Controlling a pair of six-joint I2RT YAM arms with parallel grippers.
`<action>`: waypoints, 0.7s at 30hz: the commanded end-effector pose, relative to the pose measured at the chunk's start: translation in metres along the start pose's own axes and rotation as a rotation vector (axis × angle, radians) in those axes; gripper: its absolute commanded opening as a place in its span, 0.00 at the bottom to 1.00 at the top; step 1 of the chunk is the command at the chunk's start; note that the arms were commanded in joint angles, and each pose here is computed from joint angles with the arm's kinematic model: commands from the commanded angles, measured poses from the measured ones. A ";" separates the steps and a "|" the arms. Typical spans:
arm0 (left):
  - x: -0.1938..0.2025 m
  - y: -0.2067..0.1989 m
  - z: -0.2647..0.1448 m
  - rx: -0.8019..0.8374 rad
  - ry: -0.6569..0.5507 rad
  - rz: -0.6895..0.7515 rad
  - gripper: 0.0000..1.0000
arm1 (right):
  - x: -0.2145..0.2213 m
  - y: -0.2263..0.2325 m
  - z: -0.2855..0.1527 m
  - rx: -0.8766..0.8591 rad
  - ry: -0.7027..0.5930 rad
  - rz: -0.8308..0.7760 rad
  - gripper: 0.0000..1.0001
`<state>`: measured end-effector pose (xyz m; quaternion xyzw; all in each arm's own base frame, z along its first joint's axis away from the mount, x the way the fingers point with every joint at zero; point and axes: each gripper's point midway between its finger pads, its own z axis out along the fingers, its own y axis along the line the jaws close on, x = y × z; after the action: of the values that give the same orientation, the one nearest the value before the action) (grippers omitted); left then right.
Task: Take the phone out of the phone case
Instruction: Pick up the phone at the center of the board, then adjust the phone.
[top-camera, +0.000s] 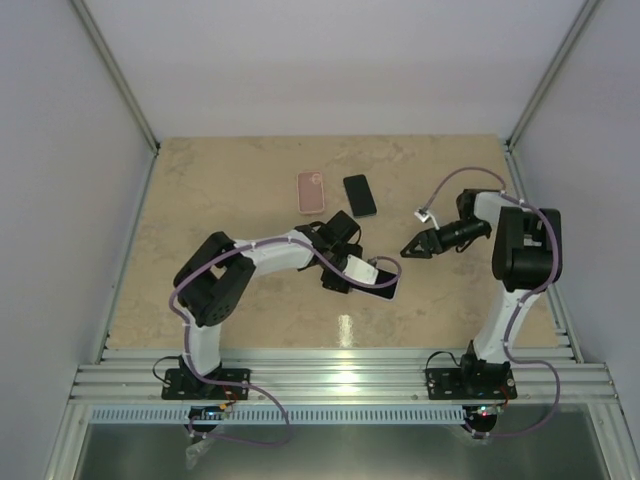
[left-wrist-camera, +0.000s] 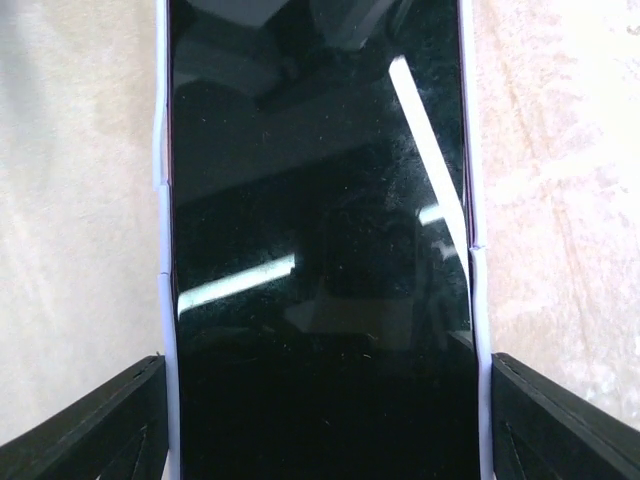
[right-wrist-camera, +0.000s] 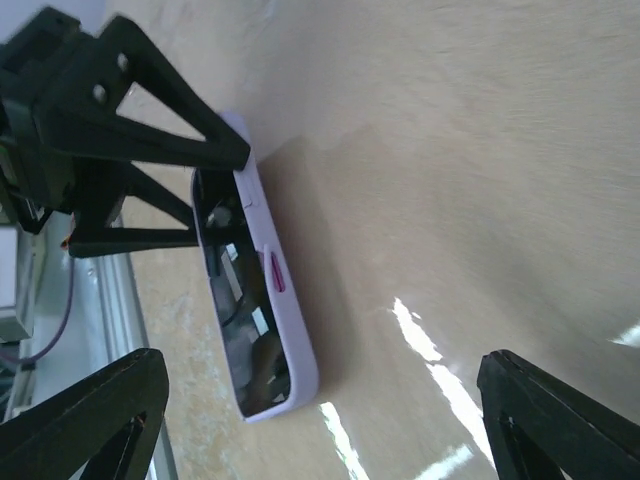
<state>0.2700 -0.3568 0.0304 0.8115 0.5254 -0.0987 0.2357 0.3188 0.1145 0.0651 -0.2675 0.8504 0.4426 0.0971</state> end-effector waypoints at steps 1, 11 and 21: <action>-0.022 0.041 -0.037 -0.212 -0.053 0.070 0.71 | -0.004 0.025 0.025 -0.151 0.005 -0.014 0.86; -0.028 0.044 -0.057 -0.288 -0.077 0.103 0.73 | -0.006 0.077 0.069 -0.299 0.096 -0.111 0.65; -0.028 0.040 -0.071 -0.316 -0.079 0.108 0.75 | -0.017 0.093 0.064 -0.345 0.071 -0.103 0.23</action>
<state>0.2840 -0.3515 0.0806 0.7959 0.5022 -0.0419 0.3355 0.2728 0.2089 0.0746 -0.3453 0.7690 0.5376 0.0212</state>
